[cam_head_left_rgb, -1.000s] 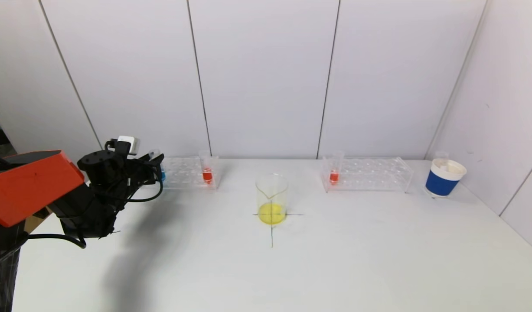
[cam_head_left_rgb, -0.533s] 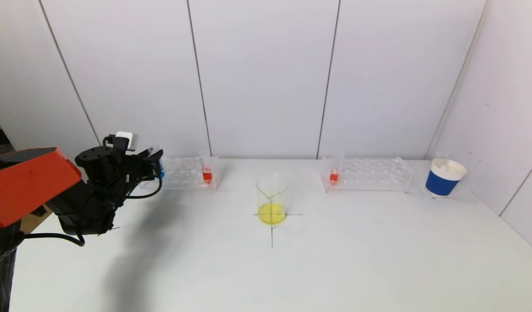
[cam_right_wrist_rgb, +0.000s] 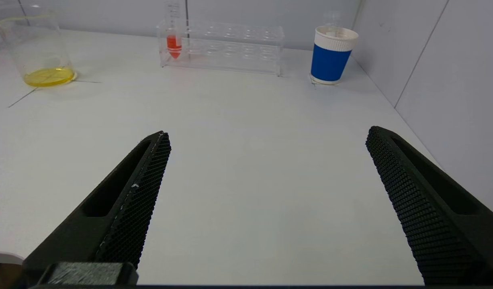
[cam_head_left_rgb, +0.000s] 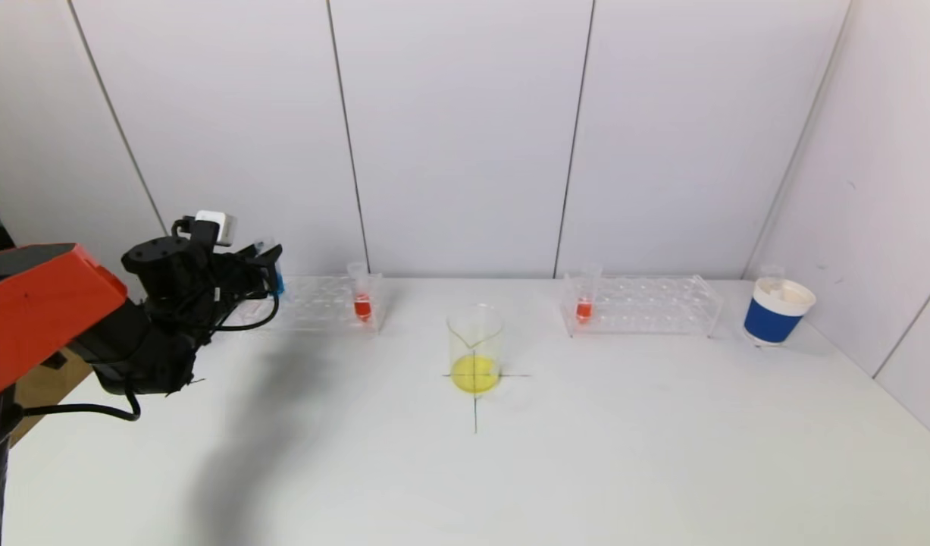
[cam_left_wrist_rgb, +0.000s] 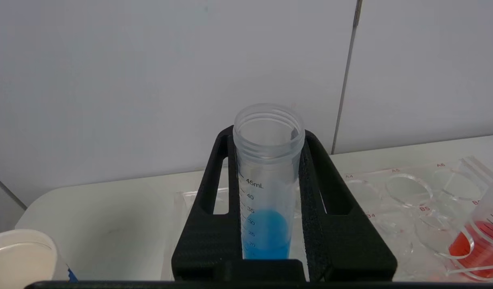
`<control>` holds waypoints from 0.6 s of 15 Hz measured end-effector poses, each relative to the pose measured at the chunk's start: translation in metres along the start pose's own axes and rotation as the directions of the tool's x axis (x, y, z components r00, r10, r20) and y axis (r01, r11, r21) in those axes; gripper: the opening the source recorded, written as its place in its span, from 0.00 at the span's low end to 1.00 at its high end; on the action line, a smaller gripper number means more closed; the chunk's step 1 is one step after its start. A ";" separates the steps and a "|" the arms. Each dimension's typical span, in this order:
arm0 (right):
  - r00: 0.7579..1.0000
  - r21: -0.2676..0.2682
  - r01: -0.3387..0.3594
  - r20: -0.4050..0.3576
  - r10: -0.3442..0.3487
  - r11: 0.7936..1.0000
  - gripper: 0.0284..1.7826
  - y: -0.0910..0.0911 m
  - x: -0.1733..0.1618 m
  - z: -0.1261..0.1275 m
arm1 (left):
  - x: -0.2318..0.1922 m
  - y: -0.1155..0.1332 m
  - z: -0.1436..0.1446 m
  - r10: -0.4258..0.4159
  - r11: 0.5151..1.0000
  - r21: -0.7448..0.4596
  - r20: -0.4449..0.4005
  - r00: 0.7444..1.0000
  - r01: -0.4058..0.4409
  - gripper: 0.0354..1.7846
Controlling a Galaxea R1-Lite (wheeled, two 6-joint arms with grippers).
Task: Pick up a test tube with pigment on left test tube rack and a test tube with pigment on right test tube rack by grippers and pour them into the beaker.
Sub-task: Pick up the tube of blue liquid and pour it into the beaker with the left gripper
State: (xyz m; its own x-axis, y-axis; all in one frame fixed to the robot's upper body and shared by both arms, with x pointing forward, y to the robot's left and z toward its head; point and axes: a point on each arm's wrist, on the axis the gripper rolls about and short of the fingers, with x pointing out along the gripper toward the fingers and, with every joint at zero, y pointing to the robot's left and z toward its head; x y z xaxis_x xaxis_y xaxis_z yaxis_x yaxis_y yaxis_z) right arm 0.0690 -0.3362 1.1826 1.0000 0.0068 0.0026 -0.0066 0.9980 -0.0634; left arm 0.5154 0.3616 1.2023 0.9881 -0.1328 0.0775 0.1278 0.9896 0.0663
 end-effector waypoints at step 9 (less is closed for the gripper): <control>1.000 0.000 0.000 0.000 0.000 1.000 0.99 0.000 0.000 0.000 | 0.002 0.002 0.032 0.001 1.000 0.008 0.035 0.999 -0.001 0.23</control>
State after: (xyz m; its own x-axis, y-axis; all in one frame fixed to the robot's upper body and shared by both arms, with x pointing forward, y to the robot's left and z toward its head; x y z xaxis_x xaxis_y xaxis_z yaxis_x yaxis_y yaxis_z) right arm 0.0690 -0.3362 1.1826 1.0000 0.0072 0.0026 -0.0071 0.9979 -0.0638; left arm 0.5149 0.3612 1.2346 0.9846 -0.1337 0.1127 0.1259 0.9893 0.0741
